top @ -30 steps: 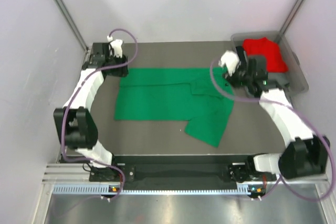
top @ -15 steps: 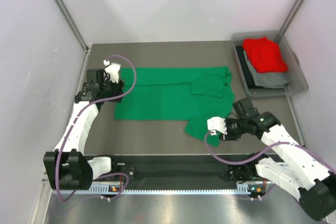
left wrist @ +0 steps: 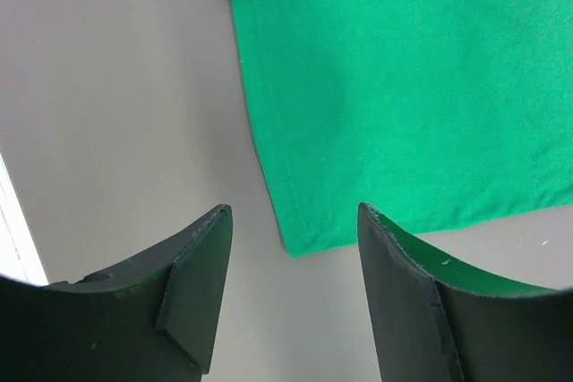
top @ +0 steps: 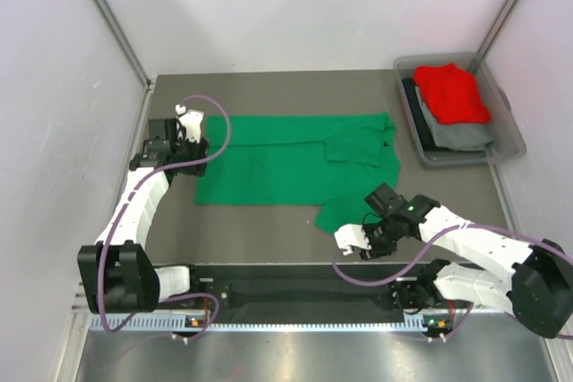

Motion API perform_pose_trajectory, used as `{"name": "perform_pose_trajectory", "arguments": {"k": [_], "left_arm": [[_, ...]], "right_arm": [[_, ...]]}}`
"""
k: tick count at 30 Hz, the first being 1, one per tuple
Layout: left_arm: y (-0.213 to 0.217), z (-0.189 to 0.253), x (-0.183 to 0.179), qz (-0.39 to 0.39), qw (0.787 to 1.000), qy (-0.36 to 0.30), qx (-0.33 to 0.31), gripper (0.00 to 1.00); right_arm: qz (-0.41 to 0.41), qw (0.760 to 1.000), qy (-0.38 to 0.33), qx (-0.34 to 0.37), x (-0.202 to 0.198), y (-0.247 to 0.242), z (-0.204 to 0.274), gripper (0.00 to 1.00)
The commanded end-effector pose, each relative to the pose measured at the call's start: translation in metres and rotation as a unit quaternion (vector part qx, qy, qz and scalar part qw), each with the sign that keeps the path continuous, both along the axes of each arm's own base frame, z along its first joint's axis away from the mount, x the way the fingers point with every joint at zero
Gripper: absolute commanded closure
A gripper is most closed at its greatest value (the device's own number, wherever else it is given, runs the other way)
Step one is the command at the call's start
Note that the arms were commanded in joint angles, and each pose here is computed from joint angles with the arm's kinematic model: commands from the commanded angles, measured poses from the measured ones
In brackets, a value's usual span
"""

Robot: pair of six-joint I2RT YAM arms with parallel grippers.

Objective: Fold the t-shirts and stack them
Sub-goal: Fold the tshirt

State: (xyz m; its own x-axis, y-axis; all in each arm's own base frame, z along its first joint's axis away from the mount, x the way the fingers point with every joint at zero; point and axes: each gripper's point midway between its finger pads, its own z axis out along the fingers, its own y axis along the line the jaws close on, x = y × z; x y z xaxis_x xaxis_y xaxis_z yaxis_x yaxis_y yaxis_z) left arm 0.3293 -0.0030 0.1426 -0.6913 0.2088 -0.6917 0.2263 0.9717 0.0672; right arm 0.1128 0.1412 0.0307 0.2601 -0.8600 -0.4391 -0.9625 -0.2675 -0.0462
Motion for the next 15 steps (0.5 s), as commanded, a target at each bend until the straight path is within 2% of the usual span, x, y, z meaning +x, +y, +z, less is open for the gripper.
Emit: {"name": "perform_pose_trajectory", "arguments": {"k": [1, 7, 8, 12, 15], "left_arm": [[0.004, 0.009, 0.007, 0.005, 1.000, -0.026, 0.004, 0.37], [0.004, 0.007, 0.006, 0.004, 1.000, -0.024, 0.005, 0.37], [0.005, 0.008, 0.007, 0.005, 1.000, -0.025, 0.005, 0.37], [0.008, 0.008, 0.005, 0.003, 1.000, -0.022, 0.016, 0.37], [0.009, -0.003, -0.002, 0.000, 1.000, 0.014, 0.022, 0.39]], "right_arm": [[0.006, 1.000, -0.024, 0.014, 0.012, 0.012, -0.001, 0.59], [-0.005, 1.000, -0.021, -0.008, 0.015, 0.009, -0.020, 0.62], [-0.005, 1.000, -0.019, -0.009, 0.015, 0.010, -0.020, 0.65], [-0.014, 1.000, -0.016, -0.020, 0.019, 0.012, -0.021, 0.93], [-0.033, 0.999, -0.033, -0.022, 0.025, 0.010, -0.012, 1.00]]}}
